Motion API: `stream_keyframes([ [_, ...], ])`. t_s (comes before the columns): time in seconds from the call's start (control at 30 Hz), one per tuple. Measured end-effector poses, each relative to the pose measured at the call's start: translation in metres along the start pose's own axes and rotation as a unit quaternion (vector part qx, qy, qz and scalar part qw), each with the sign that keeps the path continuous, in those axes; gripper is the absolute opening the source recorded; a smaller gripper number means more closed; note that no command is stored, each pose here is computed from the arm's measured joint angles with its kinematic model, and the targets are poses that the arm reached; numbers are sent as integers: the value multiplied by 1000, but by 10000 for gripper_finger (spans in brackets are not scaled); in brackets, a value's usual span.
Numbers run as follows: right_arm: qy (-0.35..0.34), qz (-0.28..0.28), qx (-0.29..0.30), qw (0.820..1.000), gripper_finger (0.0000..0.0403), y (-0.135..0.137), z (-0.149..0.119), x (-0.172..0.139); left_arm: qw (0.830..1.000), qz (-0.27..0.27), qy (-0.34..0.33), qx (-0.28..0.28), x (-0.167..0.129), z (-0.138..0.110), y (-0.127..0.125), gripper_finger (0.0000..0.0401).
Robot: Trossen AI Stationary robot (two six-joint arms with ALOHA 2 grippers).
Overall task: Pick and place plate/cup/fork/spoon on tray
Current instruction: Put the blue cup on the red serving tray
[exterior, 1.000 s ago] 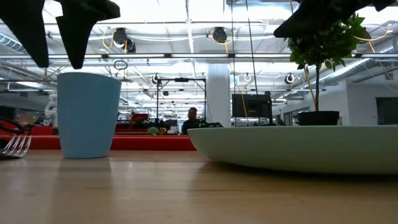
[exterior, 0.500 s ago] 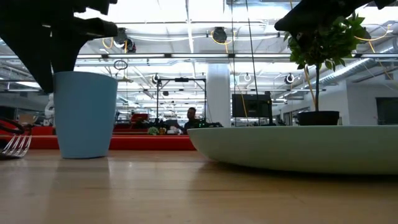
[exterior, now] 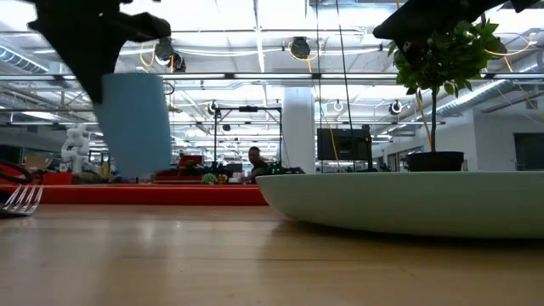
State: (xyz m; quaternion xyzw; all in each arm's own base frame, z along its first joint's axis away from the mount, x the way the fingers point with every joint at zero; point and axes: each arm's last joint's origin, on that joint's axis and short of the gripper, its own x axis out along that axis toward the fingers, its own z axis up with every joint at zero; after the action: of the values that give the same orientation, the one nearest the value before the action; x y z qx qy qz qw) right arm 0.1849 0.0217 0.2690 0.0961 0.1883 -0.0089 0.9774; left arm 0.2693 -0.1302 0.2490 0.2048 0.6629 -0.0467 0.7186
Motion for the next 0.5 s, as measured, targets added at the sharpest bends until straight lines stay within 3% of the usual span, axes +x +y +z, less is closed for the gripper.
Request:
stream_keyframes([
  [0.5,0,-2,-10,1000,0,0,0,0,993,88,4,-81,-59,-80,87,12],
])
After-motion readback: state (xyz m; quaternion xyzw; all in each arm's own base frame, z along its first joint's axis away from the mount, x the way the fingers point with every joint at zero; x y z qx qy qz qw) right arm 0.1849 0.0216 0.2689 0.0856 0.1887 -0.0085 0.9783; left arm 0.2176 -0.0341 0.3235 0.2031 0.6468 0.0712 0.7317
